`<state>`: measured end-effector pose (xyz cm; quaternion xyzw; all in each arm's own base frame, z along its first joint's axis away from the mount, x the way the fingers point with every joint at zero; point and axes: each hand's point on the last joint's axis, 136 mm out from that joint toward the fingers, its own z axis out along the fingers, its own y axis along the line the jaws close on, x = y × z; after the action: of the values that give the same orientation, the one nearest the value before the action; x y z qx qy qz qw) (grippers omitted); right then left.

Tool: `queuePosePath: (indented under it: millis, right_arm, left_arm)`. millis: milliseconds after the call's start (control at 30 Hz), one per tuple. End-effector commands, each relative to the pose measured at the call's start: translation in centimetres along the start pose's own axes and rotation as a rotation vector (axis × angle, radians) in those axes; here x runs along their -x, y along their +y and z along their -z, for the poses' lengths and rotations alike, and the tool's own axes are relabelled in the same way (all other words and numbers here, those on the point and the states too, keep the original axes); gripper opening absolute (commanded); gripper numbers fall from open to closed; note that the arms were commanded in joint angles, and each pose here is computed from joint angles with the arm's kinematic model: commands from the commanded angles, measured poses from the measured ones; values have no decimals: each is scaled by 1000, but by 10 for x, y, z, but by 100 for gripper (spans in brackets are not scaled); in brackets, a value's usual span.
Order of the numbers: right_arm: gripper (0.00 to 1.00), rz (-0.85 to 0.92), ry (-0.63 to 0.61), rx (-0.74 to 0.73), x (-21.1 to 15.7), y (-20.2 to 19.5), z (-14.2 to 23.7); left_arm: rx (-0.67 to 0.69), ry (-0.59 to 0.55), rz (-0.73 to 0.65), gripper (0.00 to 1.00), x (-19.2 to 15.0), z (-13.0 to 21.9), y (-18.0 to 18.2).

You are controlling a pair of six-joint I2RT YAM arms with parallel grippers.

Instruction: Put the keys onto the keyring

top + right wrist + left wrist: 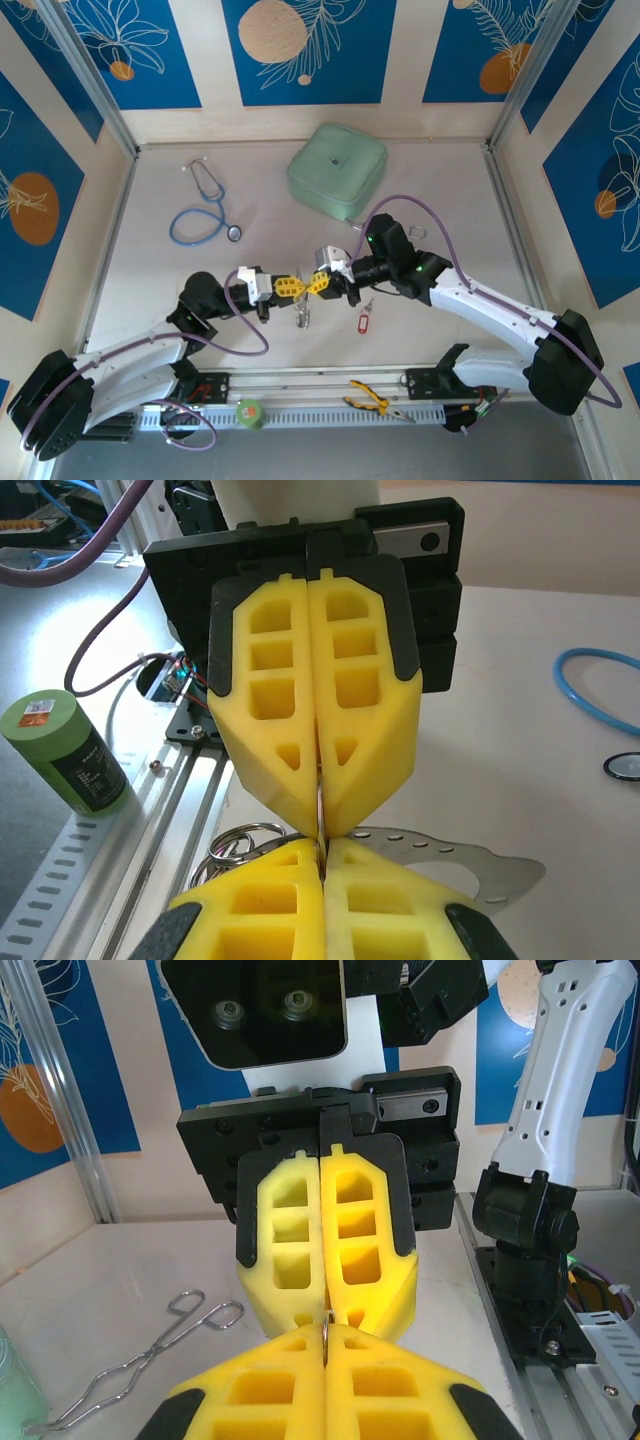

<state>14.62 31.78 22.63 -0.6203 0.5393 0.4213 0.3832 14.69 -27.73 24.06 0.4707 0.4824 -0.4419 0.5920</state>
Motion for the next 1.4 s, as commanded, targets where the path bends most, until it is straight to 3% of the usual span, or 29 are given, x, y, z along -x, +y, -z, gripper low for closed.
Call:
queuePosePath:
  millis: [0, 100, 167, 367, 567, 933, 1167, 1200, 1267, 1367]
  right_arm:
    - [0, 16, -26, 24, 11, 4, 2]
    - [0, 11, 40, -7, 5, 0, 5]
    - [0, 8, 103, -24, -2, -1, 8]
    - [0, 30, 322, -49, -20, -4, 12]
    - [0, 70, 482, -69, -28, -11, 8]
    - [0, 80, 429, -31, -5, -7, -9]
    - [0, 54, 393, -48, 1, -8, -12]
    - [0, 32, 363, -56, 5, -10, -9]
    - [25, -22, 251, -71, 14, -14, 1]
    - [35, -52, 97, -55, 20, -11, 17]
  left_arm:
    - [31, -11, -45, 6, 9, 0, 6]
    - [88, 46, -38, 32, 1, 4, 14]
    - [107, 106, -45, 38, -5, 8, 15]
    - [128, 275, -60, 38, -21, 19, 17]
    - [100, 278, -58, 35, -15, 13, 17]
    - [63, 286, -37, 25, -19, 6, 15]
    - [48, 258, -43, 0, -13, 5, 13]
    - [47, 250, -42, 0, -12, 5, 12]
    - [56, 209, -34, 0, -7, 4, 12]
    - [74, 106, -10, 0, 5, 3, 14]
